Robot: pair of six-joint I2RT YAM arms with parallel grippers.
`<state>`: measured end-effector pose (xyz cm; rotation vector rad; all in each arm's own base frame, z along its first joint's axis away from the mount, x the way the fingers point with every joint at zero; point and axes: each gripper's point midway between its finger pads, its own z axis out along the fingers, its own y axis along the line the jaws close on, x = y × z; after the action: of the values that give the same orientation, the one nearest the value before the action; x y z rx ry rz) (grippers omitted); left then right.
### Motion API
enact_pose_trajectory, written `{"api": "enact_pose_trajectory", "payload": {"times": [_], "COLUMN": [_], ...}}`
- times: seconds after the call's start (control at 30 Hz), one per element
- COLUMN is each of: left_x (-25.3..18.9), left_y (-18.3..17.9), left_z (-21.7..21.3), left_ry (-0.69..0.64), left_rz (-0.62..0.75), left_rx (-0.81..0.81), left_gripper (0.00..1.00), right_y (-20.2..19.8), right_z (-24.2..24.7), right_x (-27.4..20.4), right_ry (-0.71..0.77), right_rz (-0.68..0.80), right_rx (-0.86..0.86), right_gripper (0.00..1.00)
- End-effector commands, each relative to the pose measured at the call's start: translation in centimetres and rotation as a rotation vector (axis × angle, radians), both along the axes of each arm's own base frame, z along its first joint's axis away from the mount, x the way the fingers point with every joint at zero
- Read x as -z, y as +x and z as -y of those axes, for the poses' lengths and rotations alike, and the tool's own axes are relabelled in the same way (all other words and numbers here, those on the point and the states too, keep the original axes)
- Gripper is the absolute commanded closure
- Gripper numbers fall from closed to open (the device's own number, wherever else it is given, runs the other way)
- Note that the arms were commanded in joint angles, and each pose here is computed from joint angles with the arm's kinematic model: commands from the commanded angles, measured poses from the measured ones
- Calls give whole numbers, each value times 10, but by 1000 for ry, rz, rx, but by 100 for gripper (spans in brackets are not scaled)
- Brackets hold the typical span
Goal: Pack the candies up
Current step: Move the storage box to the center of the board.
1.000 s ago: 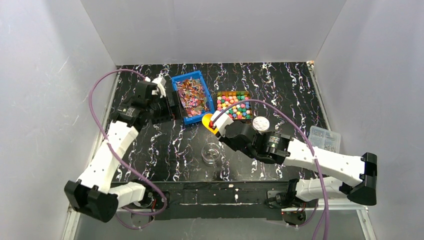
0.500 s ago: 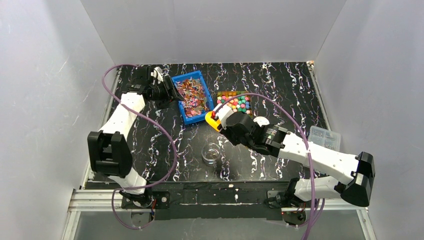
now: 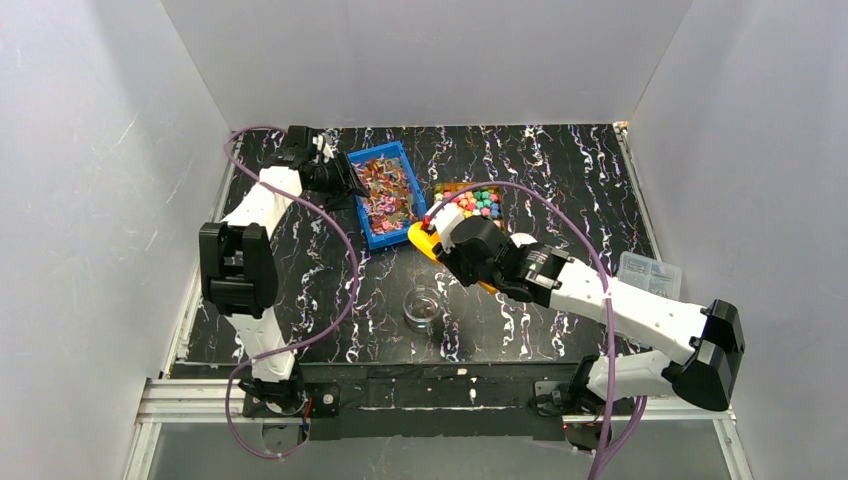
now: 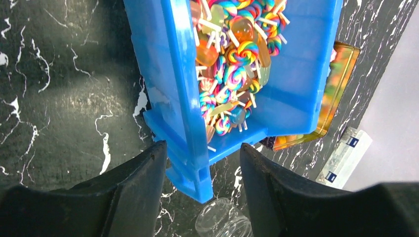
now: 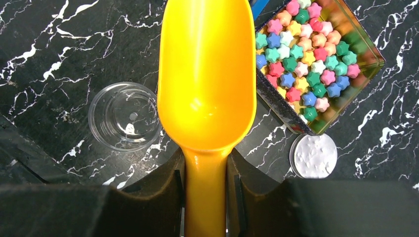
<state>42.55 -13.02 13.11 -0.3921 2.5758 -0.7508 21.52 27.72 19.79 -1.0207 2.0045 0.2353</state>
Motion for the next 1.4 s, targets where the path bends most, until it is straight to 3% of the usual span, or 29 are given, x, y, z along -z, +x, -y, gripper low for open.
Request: {"api": "enact_pose_trajectory", "payload": {"times": [0.0,0.33,0.5,0.73,1.07,1.37], "left_x": [-13,-5,-4,-2,-12,-24], "left_y": [13,30,21,-2,-35,-58], "left_z": [-1,6,10,17,31,34], "left_ry": [2,-20,-43,-72,-77,-84], "left_rz": [23,-3,-18,-29,-14,28], "left_rx": [12,41,58,85,53,-40], "left_gripper": [47,71,80,100,100,100], "right_y": [7,8,9,15,18,2], "right_z": [-17,-27,-28,-30,-31,-26], "right_x": [-12,-8,-7,-4,-6,12], "right_ry": [92,92,83,41,-45,-142], "right_rz": [-3,-41,-45,-59,-118,-289], "right_rx": [3,-8,-4,14,21,7], "right_gripper": [99,99,99,99,99,99]}}
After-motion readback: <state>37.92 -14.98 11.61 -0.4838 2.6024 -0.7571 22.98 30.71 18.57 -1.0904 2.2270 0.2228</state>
